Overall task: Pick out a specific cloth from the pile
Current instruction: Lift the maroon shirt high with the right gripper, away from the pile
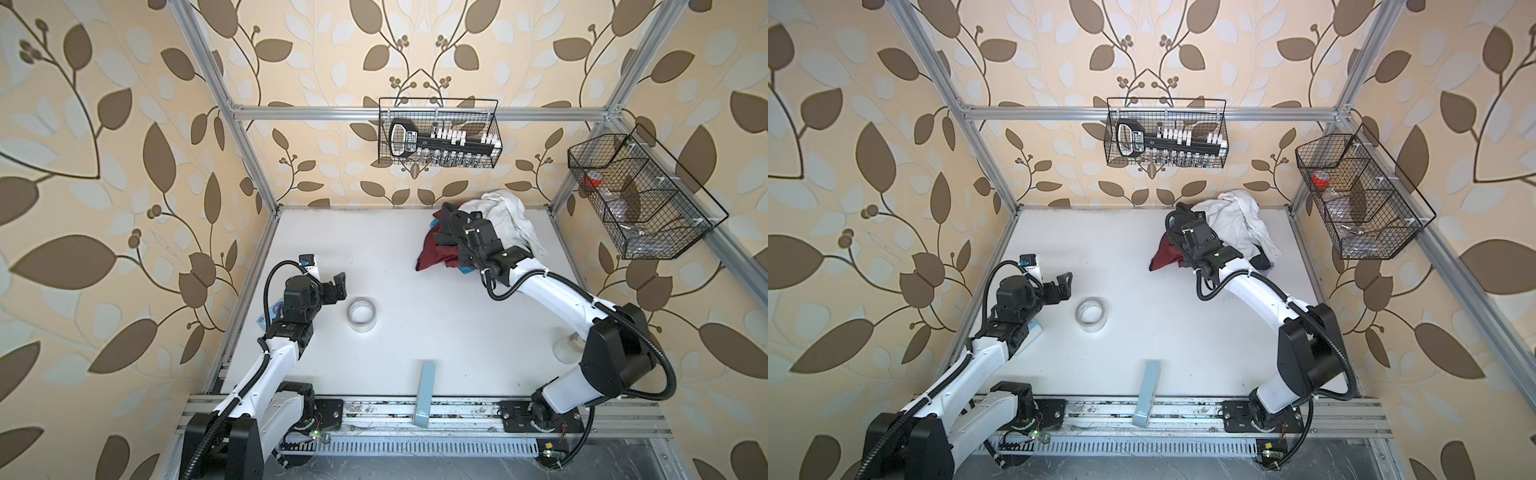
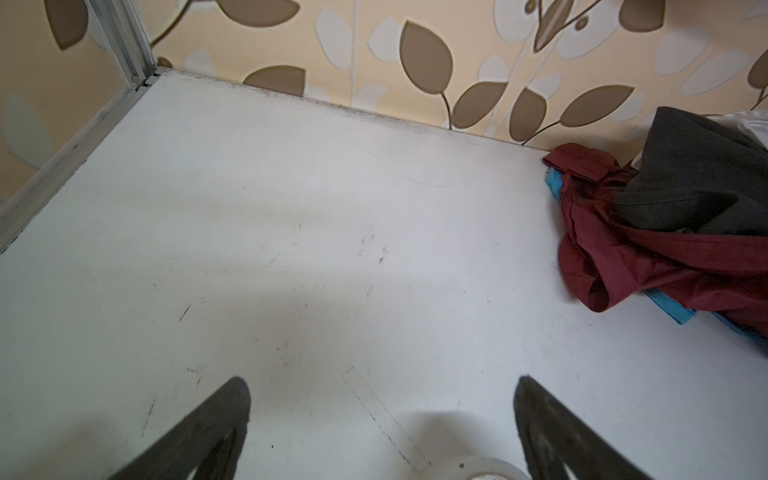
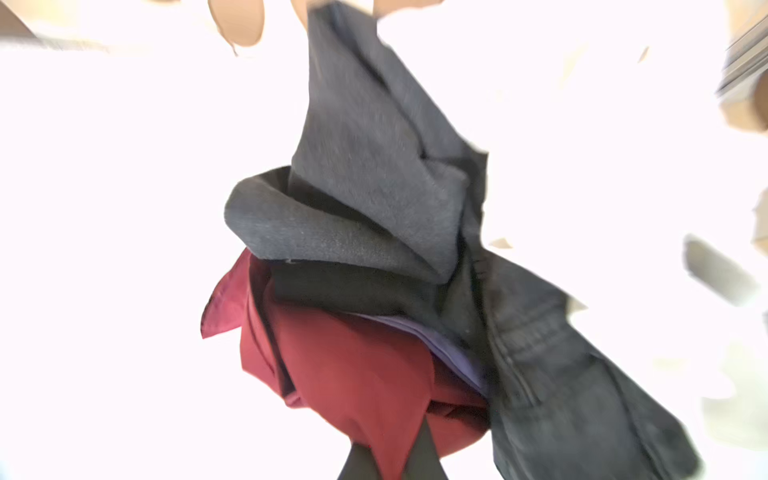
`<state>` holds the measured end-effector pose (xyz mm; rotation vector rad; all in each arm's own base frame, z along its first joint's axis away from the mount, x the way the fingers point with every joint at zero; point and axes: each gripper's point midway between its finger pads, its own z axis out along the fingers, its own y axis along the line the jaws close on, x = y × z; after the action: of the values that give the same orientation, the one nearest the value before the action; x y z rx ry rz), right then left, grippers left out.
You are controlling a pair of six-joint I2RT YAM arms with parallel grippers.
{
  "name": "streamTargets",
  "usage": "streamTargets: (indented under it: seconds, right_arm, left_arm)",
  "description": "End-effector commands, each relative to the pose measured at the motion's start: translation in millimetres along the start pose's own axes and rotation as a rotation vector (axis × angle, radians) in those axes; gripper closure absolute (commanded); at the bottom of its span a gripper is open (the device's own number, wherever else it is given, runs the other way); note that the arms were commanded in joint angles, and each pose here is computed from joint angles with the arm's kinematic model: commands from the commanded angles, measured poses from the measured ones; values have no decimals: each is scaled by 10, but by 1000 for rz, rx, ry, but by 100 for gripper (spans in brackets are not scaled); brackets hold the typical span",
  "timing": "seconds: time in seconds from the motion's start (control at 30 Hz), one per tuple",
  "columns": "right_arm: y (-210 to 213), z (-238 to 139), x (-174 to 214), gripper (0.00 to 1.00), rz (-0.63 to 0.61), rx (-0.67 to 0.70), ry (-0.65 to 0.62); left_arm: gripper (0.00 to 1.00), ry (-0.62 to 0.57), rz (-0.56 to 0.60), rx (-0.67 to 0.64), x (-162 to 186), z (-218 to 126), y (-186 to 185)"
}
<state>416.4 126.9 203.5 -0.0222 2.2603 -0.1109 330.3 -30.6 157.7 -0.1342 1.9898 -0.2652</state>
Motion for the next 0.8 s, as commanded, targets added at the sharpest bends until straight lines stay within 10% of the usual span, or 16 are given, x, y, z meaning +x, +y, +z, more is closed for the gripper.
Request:
streamTargets:
  seconds: [0.0,0.77]
  right_arm:
    - [-137,-461,-518,100,3,17,-144]
    - [-547,-2669,-2350,100,125,-101,-822]
  left_arm:
    - [1,-47,0,34,-98,-41,-63]
    - [1,-44,-2,42,-99,-30,-78]
